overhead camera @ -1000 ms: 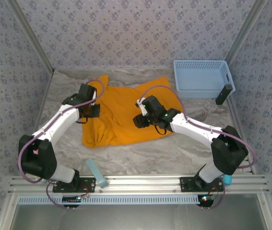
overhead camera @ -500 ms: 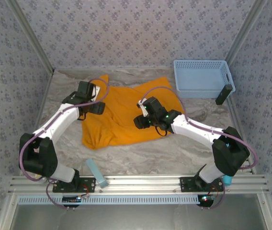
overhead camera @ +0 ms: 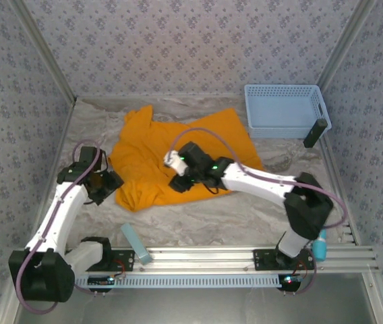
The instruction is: Fold the inside-out t-shirt
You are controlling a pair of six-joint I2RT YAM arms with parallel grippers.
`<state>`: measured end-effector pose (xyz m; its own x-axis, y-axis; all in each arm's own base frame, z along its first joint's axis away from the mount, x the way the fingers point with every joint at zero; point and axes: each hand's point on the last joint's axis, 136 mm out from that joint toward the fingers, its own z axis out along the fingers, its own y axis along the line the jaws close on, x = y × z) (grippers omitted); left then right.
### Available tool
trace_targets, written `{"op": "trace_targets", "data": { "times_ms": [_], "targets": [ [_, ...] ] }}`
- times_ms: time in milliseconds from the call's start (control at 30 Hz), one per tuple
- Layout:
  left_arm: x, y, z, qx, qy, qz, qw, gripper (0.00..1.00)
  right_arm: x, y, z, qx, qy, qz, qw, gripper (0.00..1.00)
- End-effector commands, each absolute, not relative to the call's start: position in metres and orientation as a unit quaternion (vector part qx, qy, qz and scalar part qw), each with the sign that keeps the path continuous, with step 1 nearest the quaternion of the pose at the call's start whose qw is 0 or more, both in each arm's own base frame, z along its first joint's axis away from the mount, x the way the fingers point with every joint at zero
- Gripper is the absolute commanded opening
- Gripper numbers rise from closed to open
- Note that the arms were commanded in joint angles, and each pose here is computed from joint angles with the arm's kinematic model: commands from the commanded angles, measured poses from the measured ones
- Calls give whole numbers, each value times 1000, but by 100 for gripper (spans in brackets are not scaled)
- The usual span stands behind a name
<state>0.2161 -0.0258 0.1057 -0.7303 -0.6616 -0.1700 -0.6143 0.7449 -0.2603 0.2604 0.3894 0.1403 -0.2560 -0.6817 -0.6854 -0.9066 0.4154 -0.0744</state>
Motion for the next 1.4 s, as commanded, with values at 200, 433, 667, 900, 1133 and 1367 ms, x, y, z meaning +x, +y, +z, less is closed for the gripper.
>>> {"op": "trace_targets", "data": {
  "times_ms": [200, 433, 667, 900, 1133, 1367],
  "targets": [
    [195, -40, 54, -459, 881, -112, -26, 32, 300, 520, 156, -461, 776, 190, 387, 61],
    [193, -32, 33, -488, 868, -88, -37, 39, 320, 559, 118, -360, 841, 222, 338, 61],
    [186, -31, 7, -505, 858, -74, -59, 38, 320, 570, 75, -309, 881, 224, 280, 58],
    [181, -23, 2, -519, 851, -58, -53, 5, 317, 563, 39, -293, 899, 198, 257, 46],
    [172, -13, 11, -531, 844, -50, -46, 0, 329, 558, 59, -259, 904, 211, 266, 0],
    [159, 2, 17, -566, 823, -43, -39, 0, 362, 530, 131, -131, 906, 256, 310, 0]
  ]
}}
